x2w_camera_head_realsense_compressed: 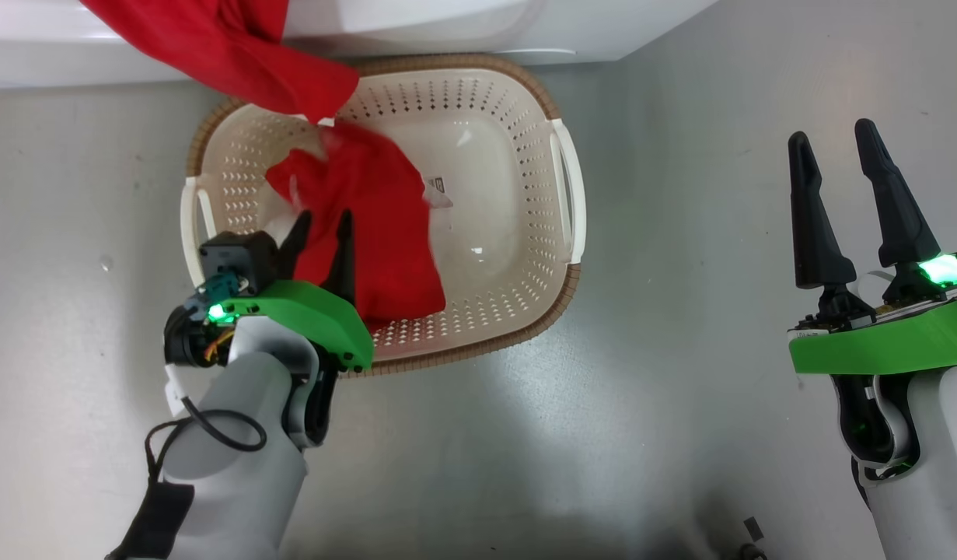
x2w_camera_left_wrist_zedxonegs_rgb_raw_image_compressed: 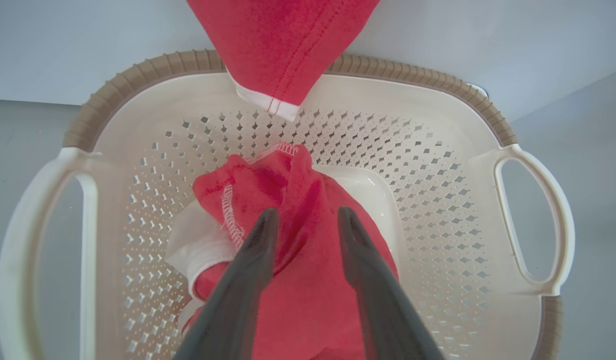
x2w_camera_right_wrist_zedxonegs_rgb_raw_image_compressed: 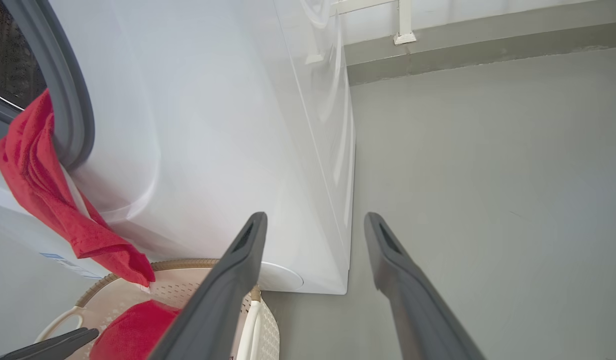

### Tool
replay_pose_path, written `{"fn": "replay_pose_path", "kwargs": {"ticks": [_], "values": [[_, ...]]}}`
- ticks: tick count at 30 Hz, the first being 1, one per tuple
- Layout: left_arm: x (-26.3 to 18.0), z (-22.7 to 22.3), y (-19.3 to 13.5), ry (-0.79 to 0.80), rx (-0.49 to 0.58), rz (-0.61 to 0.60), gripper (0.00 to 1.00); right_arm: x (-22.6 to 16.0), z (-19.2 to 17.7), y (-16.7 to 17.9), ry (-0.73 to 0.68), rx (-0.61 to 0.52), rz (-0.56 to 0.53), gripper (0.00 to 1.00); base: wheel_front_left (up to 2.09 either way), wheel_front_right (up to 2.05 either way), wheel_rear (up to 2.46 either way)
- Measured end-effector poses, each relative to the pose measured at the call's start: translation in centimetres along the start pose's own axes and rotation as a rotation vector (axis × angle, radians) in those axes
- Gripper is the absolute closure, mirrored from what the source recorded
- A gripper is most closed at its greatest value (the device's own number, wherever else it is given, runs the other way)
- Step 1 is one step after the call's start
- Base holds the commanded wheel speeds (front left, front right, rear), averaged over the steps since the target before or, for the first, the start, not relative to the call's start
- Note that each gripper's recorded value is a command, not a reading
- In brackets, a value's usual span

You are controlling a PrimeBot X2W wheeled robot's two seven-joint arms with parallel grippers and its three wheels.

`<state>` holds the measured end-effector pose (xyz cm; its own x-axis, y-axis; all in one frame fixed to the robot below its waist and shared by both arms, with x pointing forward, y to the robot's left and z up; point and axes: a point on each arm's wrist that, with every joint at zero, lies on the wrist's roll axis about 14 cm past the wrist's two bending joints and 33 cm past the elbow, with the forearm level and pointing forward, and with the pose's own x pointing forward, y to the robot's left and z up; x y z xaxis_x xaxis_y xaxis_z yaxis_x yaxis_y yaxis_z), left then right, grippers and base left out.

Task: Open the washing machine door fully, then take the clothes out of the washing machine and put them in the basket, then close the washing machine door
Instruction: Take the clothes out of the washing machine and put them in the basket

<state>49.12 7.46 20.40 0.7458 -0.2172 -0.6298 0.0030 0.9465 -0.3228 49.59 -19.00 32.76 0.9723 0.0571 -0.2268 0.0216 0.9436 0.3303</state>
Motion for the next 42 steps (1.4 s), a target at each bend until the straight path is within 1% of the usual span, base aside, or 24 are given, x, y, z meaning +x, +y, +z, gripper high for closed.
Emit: {"fn": "replay_pose_path", "kwargs": {"ticks": [2, 3, 4, 5, 24, 29, 38, 42], "values": [[0.0, 0.6, 0.0, -0.018, -0.004, 0.0, 0.13, 0.0, 0.2, 0.1, -0.003, 0.0, 0.004, 0.0, 0.0, 0.0, 0.0], [-0.1, 1.0, 0.0, -0.027, -0.005, 0.001, 0.03, 0.0, 0.2, 0.2, -0.005, 0.0, 0.006, 0.0, 0.0, 0.0, 0.0], [-0.1, 1.3, 0.0, -0.037, -0.004, 0.001, 0.03, 0.1, 0.3, 0.3, -0.007, 0.0, 0.008, 0.0, 0.0, 0.0, 0.0], [-0.2, 1.7, 0.0, -0.048, -0.007, 0.0, 0.0, 0.1, 0.4, 0.4, -0.009, 0.001, 0.01, 0.0, 0.0, 0.0, 0.0], [-2.7, 7.1, -0.6, -0.215, -0.014, -0.021, 0.0, -0.1, 3.0, 2.0, -0.064, 0.0, 0.048, 0.0, 0.0, 0.0, 0.0], [-3.5, 8.5, -0.8, -0.262, 0.002, -0.03, 0.0, -0.3, 3.5, 2.2, -0.072, -0.003, 0.055, 0.0, 0.0, 0.0, 0.0], [-6.0, 11.3, -1.2, -0.357, 0.014, -0.049, 0.0, -1.3, 4.7, 2.8, -0.087, -0.005, 0.064, 0.0, 0.0, 0.0, 0.0], [-7.8, 12.8, -1.5, -0.416, 0.026, -0.057, 0.0, -2.2, 5.4, 3.1, -0.094, -0.007, 0.067, 0.0, 0.0, 0.0, 0.0]]}}
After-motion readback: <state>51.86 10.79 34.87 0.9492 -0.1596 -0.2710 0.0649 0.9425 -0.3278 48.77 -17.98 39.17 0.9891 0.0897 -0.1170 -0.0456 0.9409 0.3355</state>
